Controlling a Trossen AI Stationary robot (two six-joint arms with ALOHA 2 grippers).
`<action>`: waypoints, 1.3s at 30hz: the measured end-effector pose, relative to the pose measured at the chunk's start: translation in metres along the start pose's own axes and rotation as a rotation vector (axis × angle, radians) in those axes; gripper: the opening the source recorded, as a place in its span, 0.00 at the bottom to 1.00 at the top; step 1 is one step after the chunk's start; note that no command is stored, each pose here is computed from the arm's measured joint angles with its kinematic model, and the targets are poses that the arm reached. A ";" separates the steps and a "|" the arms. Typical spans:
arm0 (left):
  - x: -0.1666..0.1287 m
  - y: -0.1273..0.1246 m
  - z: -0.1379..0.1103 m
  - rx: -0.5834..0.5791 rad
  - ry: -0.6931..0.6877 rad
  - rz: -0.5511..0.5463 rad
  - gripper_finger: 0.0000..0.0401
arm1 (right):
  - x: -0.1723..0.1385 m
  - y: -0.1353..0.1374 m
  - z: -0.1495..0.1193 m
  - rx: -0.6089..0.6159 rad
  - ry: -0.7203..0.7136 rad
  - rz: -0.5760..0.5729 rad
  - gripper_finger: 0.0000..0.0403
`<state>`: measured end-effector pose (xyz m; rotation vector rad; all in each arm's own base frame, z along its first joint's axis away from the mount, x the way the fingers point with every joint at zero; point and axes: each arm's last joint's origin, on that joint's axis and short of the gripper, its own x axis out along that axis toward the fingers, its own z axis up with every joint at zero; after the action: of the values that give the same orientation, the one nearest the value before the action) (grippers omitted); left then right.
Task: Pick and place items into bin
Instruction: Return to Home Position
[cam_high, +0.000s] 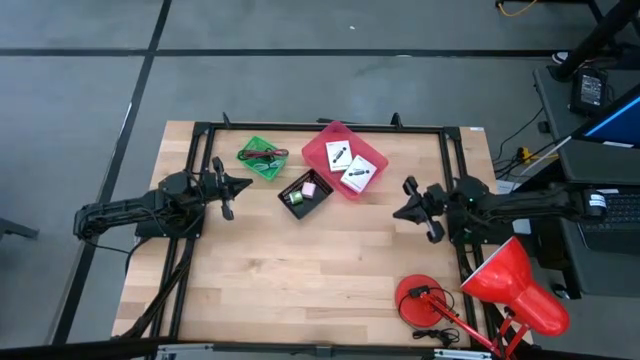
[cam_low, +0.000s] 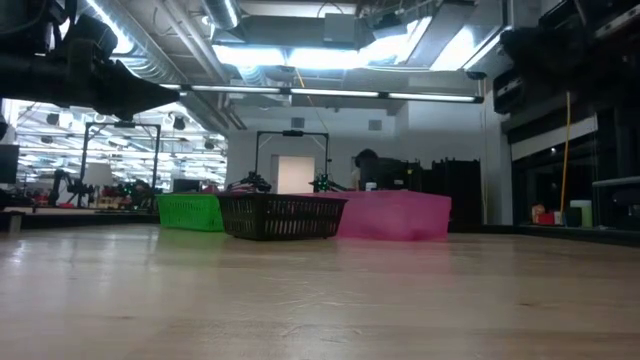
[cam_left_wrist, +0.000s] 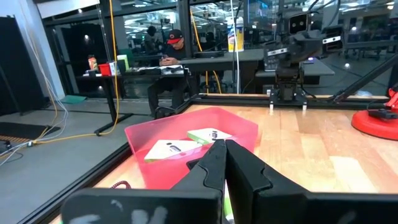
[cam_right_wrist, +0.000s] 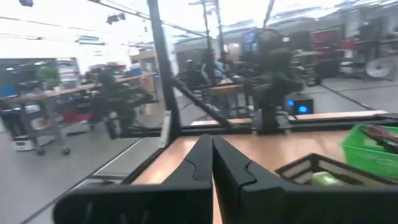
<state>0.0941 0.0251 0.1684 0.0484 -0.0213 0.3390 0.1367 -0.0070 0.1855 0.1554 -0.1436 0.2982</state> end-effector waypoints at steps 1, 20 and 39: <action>0.000 0.000 0.000 0.000 0.000 0.000 0.01 | -0.001 0.002 0.000 0.003 0.001 0.013 0.00; 0.000 0.000 0.000 0.000 0.002 0.000 0.02 | -0.024 0.043 -0.001 -0.148 0.024 0.031 0.00; 0.000 0.000 0.000 0.000 0.002 0.000 0.01 | -0.034 0.048 -0.018 -0.156 0.134 0.041 0.00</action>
<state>0.0942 0.0251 0.1682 0.0483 -0.0190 0.3393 0.0921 0.0314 0.1684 -0.0226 -0.0365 0.3363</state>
